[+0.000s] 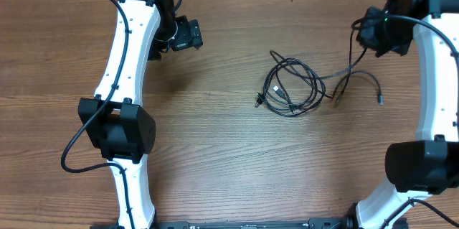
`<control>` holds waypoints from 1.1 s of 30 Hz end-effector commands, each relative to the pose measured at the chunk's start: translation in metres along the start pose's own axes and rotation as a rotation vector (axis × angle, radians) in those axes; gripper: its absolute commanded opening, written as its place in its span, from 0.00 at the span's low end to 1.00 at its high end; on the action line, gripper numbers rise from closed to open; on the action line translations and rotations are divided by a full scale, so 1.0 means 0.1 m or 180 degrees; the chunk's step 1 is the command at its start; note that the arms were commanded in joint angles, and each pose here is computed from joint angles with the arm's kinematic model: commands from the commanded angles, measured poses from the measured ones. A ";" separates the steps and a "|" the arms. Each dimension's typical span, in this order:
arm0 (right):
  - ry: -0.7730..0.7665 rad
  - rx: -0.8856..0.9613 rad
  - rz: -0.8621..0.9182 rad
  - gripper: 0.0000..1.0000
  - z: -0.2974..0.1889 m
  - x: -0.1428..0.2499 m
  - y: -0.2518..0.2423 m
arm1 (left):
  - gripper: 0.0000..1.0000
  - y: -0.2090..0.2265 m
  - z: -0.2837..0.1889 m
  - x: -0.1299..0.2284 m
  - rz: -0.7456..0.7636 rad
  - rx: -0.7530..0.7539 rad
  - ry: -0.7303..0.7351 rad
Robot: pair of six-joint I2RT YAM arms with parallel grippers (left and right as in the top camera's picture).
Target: Untangle cables
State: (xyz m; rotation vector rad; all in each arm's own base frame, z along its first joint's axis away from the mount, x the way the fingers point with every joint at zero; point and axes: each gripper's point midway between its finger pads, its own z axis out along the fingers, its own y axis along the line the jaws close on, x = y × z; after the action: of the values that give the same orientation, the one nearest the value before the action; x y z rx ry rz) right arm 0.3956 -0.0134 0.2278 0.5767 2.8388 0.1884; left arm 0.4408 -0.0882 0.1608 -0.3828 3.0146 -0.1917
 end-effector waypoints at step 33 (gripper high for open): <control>0.0983 -0.0399 0.0690 0.04 0.98 0.73 0.11 | 1.00 -0.21 -0.02 -0.25 0.0099 0.0110 -0.0378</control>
State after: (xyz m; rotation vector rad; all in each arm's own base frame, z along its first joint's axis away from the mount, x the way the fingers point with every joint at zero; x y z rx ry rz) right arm 0.3601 0.0310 0.1211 0.9067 3.0289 0.5411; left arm 0.4651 -0.1042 0.1658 -0.3217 2.9100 -0.2245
